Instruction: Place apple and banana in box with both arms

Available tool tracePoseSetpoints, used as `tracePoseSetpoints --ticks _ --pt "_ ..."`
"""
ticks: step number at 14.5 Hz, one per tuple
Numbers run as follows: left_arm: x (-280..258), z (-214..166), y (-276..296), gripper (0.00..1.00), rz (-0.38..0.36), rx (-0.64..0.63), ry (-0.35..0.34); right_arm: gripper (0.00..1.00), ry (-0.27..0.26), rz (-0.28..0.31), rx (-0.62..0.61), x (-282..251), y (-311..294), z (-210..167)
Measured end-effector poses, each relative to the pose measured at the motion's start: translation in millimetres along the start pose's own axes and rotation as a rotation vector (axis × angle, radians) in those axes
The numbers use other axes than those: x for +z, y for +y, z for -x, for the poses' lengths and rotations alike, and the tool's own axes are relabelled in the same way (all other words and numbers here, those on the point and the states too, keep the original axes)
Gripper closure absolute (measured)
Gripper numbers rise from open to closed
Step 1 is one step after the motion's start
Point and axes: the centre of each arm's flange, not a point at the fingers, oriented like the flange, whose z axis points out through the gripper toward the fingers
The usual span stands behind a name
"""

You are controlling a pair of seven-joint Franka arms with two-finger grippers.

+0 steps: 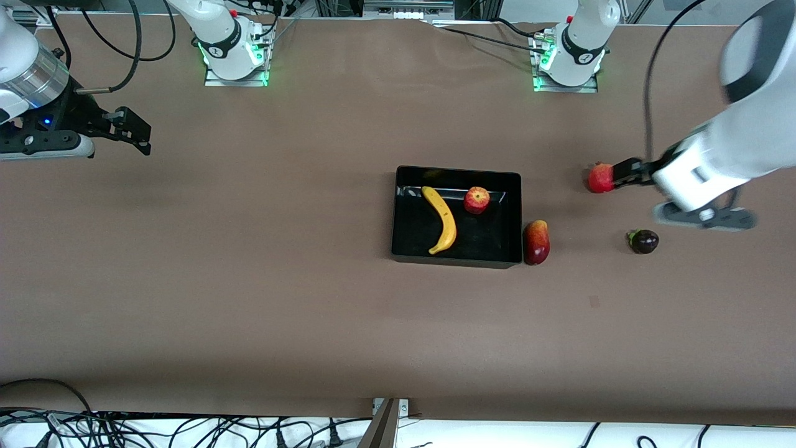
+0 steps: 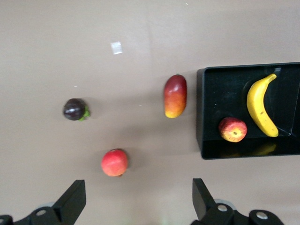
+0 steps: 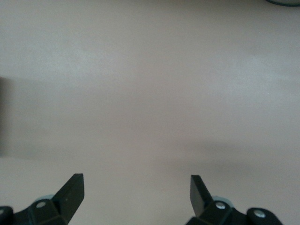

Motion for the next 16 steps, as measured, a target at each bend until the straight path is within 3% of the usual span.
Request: tracePoseSetpoints --ticks 2,4,8,16 --pt "-15.8 19.2 -24.6 0.00 -0.010 -0.036 0.086 0.00 0.000 0.000 0.000 0.0 0.0 0.0" --pt "-17.4 39.5 -39.1 0.00 -0.011 -0.063 0.125 0.00 0.000 0.000 0.000 0.0 0.0 0.0" --pt "-4.1 53.3 -36.8 0.00 -0.010 -0.083 0.075 0.00 0.000 0.000 0.000 0.0 0.0 0.0" --pt "-3.7 53.6 -33.1 0.00 -0.011 -0.085 0.071 0.00 0.000 0.000 0.000 0.0 0.0 0.0"
